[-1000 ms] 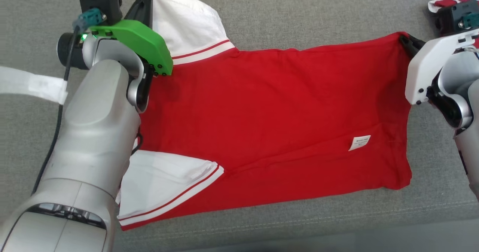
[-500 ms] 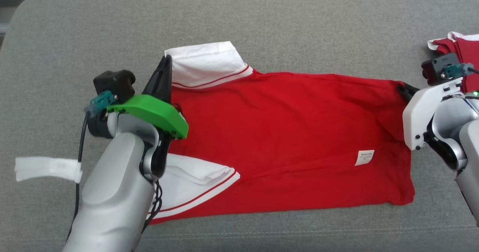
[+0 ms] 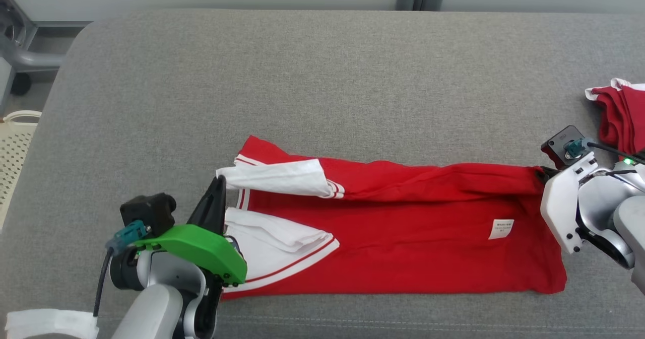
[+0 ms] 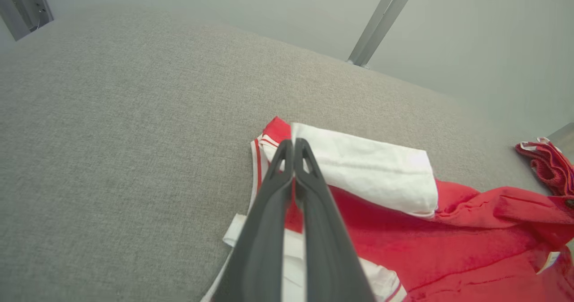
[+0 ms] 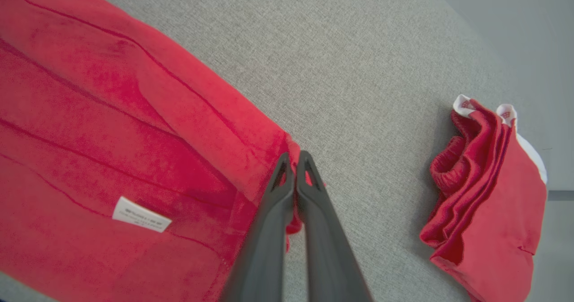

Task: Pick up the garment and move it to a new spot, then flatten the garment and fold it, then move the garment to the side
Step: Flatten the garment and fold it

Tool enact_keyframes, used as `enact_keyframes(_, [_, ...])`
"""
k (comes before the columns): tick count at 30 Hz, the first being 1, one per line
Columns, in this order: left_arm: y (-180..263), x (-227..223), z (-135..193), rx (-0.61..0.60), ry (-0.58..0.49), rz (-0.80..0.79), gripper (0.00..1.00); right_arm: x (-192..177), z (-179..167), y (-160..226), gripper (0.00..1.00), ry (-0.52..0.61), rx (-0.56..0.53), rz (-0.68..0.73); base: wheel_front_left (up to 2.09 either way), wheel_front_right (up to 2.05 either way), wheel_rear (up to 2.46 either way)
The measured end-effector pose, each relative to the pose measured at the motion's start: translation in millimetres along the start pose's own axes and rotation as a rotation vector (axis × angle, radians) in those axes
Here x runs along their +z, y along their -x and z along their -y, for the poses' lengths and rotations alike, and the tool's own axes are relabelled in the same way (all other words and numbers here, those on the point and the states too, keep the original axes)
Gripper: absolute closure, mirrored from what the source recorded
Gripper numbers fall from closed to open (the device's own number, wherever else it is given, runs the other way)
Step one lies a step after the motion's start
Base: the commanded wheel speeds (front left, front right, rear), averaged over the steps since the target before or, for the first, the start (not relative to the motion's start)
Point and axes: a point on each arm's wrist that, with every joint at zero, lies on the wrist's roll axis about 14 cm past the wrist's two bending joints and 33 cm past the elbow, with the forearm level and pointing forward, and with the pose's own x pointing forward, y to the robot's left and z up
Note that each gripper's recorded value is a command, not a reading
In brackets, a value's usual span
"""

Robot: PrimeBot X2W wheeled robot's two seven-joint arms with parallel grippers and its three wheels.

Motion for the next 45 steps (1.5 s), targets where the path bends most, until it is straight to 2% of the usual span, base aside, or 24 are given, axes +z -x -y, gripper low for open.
enact_keyframes(6, [15.6,-11.2,1.5,0.018,0.03,-0.029,1.0,-8.6,-9.8,0.2,1.0,0.069,0.043,-0.04,0.0,0.0,0.0])
enact_keyframes(20, [36.1,-49.2,-13.3,0.099,0.05,-0.125,1.0,-31.9,-20.3,8.4,1.0,0.087,0.099,-0.092,0.0,0.0,0.0])
enact_keyframes(21, [37.2,-52.4,-15.1,0.104,0.048,-0.135,1.0,-32.3,-19.3,9.0,0.39,0.091,0.097,-0.094,0.0,0.0,0.0])
enact_keyframes(22, [38.4,-55.4,-16.6,0.109,0.048,-0.144,1.0,-32.8,-18.0,9.4,0.0,0.091,0.095,-0.097,0.0,0.0,0.0])
enact_keyframes(27, [46.0,-68.4,-19.6,0.124,0.036,-0.18,1.0,-33.0,-14.3,13.3,0.0,0.074,0.089,-0.1,0.0,0.0,0.0])
enact_keyframes(34, [60.1,-84.9,-24.4,0.15,0.045,-0.22,1.0,-5.8,5.8,22.1,0.0,0.02,0.035,0.014,0.0,0.0,0.0])
enact_keyframes(35, [62.3,-88.4,-23.9,0.15,0.045,-0.232,0.91,-1.9,8.9,23.6,0.0,0.018,0.023,0.033,0.0,0.0,0.0])
enact_keyframes(36, [63.7,-90.5,-23.8,0.152,0.046,-0.237,0.5,1.5,9.6,24.4,0.0,0.008,0.018,0.054,0.0,0.0,0.0])
enact_keyframes(37, [64.3,-91.6,-23.1,0.15,0.043,-0.24,0.0,5.6,9.1,25.0,0.0,-0.009,0.014,0.08,0.0,0.0,0.0])
enact_keyframes(45, [74.7,-95.6,-34.1,0.183,-0.002,-0.239,0.0,28.8,1.3,33.5,0.0,-0.169,-0.028,0.285,0.0,0.0,0.0])
